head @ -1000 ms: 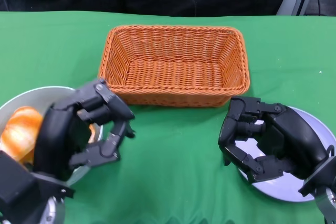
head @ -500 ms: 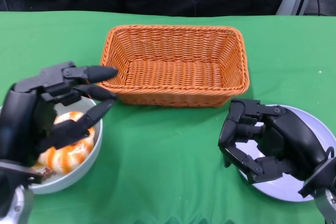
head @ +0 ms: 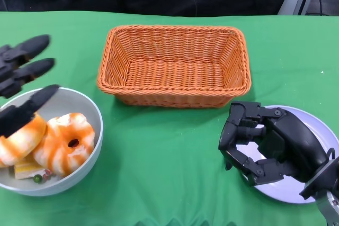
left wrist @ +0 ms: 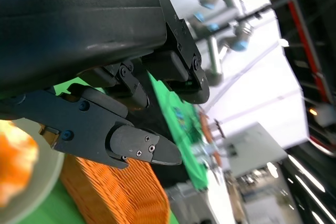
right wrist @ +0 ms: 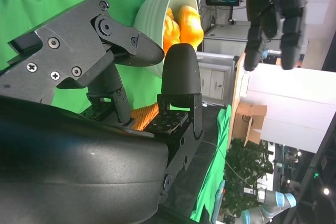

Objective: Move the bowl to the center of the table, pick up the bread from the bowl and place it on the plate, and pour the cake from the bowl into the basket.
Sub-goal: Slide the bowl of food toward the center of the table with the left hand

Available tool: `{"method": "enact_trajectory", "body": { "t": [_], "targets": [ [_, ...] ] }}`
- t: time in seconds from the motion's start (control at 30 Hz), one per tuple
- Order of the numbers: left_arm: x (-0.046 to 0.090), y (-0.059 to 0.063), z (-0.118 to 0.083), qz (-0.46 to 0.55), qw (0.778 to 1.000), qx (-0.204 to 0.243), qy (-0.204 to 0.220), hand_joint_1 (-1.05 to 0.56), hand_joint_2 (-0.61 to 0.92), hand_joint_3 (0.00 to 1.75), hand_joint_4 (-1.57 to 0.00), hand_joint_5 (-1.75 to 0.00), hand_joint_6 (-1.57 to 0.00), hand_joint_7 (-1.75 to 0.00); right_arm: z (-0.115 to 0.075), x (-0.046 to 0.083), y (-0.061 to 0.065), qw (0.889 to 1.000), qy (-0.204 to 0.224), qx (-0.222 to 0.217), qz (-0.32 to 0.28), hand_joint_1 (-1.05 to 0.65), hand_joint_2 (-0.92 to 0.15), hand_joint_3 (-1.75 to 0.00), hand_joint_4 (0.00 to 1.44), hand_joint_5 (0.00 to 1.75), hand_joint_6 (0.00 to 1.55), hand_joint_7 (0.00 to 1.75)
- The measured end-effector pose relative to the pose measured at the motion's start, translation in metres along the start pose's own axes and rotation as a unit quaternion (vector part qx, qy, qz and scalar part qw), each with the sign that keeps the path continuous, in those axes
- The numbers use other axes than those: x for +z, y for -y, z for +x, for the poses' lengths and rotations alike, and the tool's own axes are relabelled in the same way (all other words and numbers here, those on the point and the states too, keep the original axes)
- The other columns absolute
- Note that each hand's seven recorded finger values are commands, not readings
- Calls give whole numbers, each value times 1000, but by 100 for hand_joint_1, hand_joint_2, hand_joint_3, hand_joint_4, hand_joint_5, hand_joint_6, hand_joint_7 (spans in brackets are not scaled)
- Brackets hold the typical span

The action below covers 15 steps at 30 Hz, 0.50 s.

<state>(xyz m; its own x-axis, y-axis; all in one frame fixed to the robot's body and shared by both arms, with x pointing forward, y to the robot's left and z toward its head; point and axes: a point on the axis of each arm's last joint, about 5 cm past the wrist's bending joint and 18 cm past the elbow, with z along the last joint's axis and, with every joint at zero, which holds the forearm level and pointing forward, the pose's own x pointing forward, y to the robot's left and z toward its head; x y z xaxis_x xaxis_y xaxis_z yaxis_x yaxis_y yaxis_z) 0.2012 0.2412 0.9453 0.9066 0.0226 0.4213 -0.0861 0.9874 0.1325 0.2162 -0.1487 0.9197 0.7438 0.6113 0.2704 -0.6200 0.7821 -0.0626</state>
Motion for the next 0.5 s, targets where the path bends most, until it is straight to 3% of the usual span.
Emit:
{"method": "enact_trajectory", "body": {
  "t": [0.5],
  "targets": [
    [-33,-23,-2,50,994,36,-87,-62,92,30,-47,0,-46,0,-1,-1,-1,1000,-2,0,2,-18,-56,-95,71,166,66,134]
  ]
}}
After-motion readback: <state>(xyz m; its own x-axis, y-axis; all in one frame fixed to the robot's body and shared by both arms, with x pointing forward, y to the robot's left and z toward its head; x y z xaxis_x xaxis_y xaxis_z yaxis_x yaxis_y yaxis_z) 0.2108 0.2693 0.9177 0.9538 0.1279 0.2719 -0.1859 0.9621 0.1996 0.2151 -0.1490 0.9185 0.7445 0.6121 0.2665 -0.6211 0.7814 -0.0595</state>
